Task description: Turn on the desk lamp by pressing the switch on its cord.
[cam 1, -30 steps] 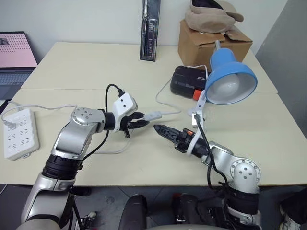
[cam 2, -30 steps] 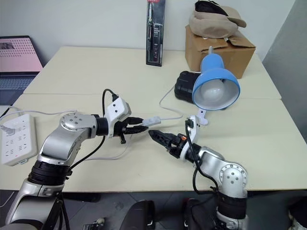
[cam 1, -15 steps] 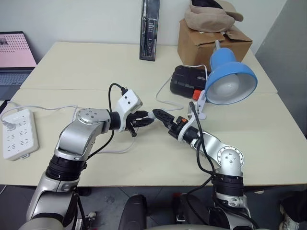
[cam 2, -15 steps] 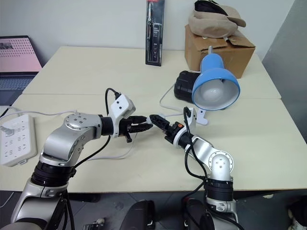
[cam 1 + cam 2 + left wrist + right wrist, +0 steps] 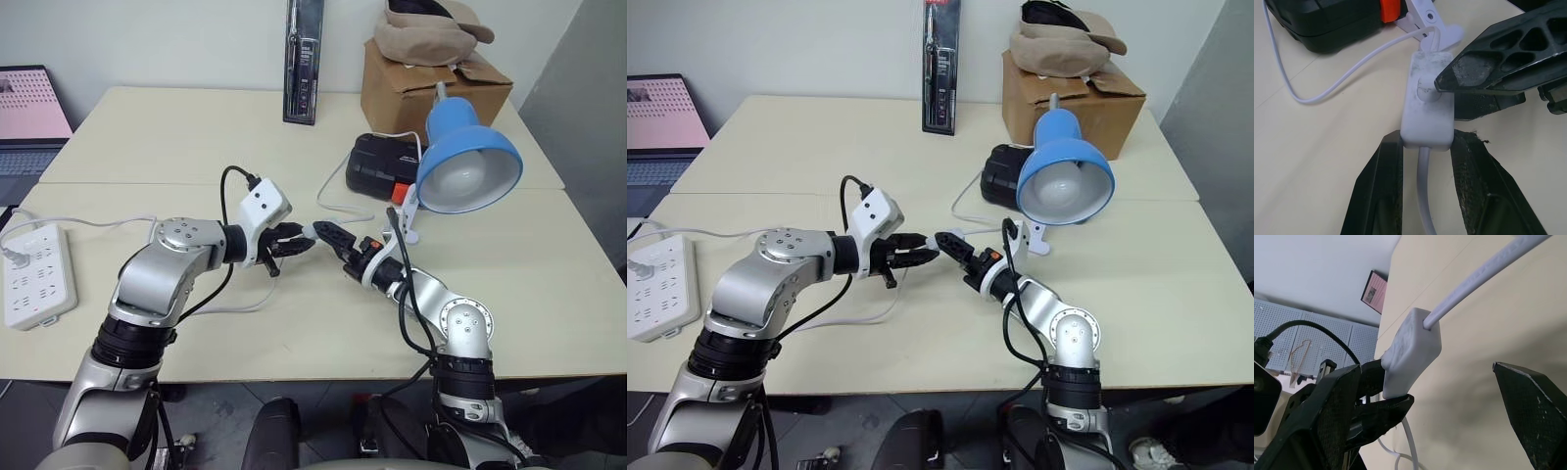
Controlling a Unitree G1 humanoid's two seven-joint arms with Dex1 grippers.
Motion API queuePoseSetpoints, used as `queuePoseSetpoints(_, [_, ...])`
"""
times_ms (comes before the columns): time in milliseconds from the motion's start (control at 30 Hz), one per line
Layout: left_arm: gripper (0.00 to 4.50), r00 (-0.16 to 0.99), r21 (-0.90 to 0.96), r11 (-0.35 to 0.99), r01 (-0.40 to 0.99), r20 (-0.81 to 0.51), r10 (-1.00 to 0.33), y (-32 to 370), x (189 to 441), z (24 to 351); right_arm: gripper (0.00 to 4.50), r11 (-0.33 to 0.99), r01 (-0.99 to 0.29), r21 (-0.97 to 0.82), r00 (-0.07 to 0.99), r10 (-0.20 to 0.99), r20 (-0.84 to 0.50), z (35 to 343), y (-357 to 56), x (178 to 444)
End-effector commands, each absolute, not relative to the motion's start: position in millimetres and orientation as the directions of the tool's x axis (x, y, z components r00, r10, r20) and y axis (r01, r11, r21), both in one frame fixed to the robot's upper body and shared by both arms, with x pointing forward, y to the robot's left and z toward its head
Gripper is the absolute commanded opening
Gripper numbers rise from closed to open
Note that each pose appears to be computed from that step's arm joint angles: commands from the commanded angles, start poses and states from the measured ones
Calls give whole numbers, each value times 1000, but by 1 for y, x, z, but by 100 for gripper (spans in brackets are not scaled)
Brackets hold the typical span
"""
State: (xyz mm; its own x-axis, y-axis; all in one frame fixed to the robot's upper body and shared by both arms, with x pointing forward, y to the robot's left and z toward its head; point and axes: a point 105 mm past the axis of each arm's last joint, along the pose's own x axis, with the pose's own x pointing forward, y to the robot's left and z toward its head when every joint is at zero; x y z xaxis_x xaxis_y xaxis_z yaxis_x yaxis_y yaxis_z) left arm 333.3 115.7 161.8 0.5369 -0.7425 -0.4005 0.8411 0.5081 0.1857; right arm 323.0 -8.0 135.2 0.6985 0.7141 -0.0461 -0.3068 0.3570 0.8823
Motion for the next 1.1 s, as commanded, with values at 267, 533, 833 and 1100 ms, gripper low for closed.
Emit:
queuePoseSetpoints(267, [106, 534, 233, 481, 845, -370, -760, 114, 330, 171, 372, 256, -345, 903, 664, 746, 42, 152, 12, 319])
queuePoseSetpoints(533, [106, 539, 234, 486, 842, -376, -753, 118, 332, 166, 333, 221, -362, 905, 659, 748, 81, 159, 11, 319])
queuePoseSetpoints(833, [106, 545, 234, 493, 838, -376, -749, 121, 334, 164, 449, 189, -356, 915, 656, 748, 100, 159, 9, 318])
queuePoseSetpoints(1100, [106, 544, 230, 493, 839, -375, -750, 123, 333, 162, 450, 183, -348, 919, 655, 749, 98, 158, 11, 320])
